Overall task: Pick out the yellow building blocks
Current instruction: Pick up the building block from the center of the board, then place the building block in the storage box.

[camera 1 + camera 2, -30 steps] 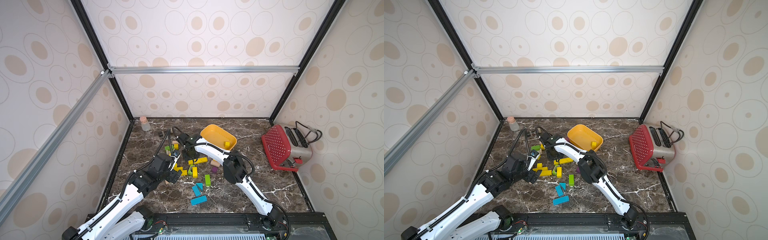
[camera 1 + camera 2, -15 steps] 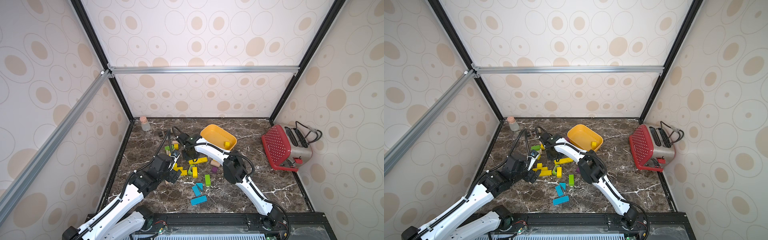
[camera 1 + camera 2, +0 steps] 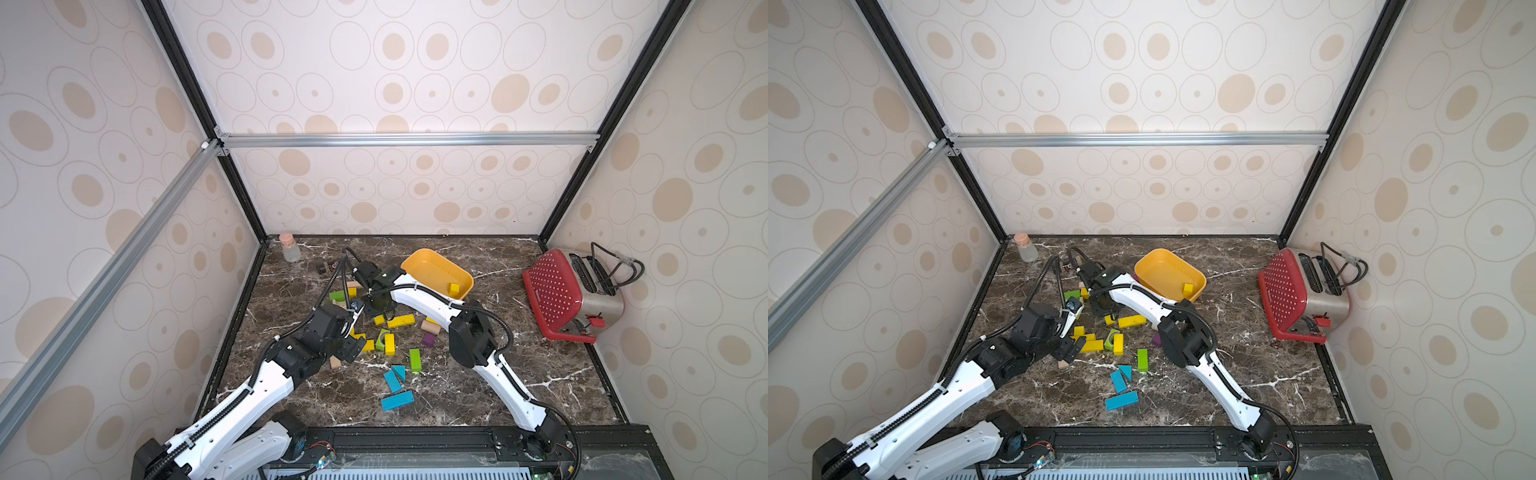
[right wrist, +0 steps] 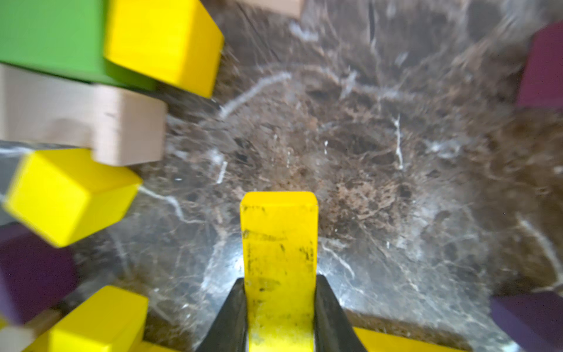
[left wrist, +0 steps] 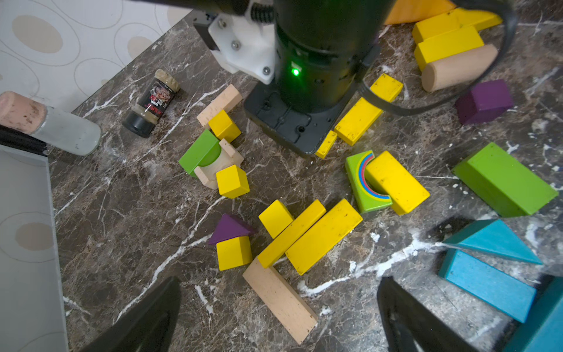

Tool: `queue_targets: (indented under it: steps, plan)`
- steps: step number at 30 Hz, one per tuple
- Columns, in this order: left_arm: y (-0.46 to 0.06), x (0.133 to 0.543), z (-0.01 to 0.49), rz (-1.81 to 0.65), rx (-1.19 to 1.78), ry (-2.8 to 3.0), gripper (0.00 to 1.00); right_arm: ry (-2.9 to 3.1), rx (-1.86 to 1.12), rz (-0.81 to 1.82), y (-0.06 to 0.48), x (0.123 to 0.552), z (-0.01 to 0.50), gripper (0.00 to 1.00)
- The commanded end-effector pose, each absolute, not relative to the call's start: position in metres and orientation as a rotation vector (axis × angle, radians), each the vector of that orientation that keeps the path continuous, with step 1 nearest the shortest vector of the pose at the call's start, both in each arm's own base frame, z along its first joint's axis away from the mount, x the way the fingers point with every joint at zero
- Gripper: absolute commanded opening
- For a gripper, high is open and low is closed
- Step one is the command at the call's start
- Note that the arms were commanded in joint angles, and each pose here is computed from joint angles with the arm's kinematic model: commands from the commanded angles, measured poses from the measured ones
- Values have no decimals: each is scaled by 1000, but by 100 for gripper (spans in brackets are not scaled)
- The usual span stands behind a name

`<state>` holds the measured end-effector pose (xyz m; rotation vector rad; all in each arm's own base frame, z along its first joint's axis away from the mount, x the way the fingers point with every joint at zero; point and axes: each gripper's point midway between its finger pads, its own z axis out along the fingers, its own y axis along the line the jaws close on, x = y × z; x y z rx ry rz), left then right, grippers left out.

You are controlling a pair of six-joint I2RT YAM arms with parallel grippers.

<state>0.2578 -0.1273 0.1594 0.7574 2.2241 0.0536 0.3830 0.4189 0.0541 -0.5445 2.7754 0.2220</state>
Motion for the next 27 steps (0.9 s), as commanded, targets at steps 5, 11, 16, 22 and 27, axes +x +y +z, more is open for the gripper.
queue_targets:
  steps: [5,11,16,22,27]
  plan:
    - [-143,288,191,67,756,2129,99,2659,-599,285,409,383,115,0]
    - [-151,305,201,83,754,2093,99,2638,-580,348,398,389,128,0]
    - [-163,316,210,55,756,2045,99,2602,-554,392,388,399,142,0]
    - [-173,331,219,37,731,2022,98,2572,-569,376,380,403,154,0]
    - [-183,342,220,24,729,2012,98,2569,-534,378,364,409,160,0]
